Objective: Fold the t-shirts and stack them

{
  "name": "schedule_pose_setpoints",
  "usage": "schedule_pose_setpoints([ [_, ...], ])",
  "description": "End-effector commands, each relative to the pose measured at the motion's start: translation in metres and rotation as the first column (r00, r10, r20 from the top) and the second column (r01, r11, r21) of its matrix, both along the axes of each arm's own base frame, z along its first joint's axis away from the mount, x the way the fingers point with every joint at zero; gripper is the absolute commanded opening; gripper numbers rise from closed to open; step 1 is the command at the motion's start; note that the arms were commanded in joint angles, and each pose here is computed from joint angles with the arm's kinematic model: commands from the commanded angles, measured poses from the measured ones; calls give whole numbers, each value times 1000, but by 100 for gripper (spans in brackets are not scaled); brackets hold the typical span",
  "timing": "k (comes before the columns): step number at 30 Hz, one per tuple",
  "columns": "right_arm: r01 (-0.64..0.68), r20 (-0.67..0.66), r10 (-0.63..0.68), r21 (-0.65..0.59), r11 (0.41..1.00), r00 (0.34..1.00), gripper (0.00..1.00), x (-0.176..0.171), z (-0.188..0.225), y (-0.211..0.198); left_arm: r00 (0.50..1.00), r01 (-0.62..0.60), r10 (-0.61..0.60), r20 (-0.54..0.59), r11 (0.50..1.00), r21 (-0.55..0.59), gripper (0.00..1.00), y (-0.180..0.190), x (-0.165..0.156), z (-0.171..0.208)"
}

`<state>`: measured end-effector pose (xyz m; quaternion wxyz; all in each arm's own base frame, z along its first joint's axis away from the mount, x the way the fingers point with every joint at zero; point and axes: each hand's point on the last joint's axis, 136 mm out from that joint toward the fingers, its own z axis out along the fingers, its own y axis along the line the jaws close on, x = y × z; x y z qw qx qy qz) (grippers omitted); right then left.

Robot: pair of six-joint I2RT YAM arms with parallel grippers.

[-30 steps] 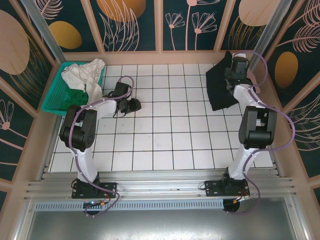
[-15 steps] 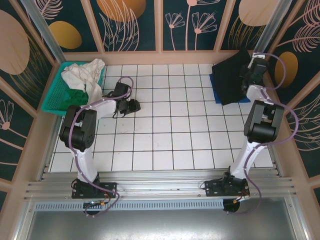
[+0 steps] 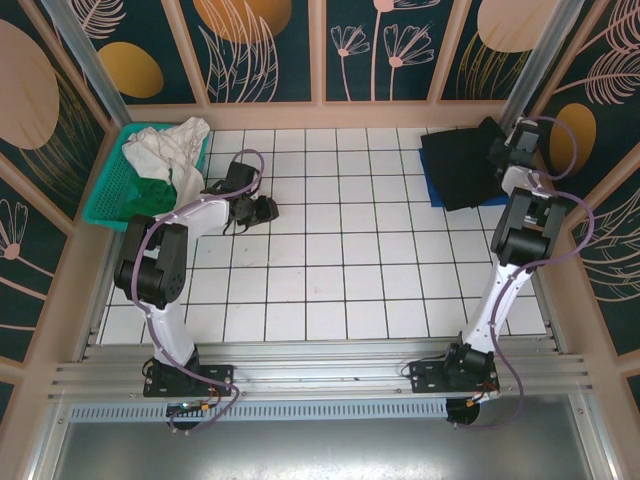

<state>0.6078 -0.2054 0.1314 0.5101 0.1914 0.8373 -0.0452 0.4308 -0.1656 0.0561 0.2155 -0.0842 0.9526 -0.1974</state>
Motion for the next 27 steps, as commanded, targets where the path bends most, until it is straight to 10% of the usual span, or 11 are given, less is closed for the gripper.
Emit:
schedule_pose_setpoints([
  [1, 115, 35, -114, -24, 993, 993, 44, -19, 37, -24, 1000, -11, 11, 12, 1000, 0, 39, 4, -2, 12],
  [6, 188, 75, -184, -48, 981, 980, 61, -53, 66, -25, 997, -11, 13, 81, 1000, -28, 50, 4, -3, 36],
  [14, -14, 273, 13, 0, 1000, 962, 63, -84, 106, 42, 972, -26, 37, 232, 998, -52, 67, 11, -10, 93],
  [18, -148, 249, 148, -20, 989, 957, 62, -59, 88, 81, 961, -30, 44, 274, 998, -53, 74, 15, -15, 107],
  [21, -193, 194, 185, 21, 981, 963, 63, -26, 67, 87, 952, -53, 62, 301, 998, -37, 98, 23, -18, 115],
  [27, -8, -71, 14, 90, 996, 997, 61, 6, -24, 47, 925, -128, 113, 362, 992, 16, 98, 45, -30, 122],
])
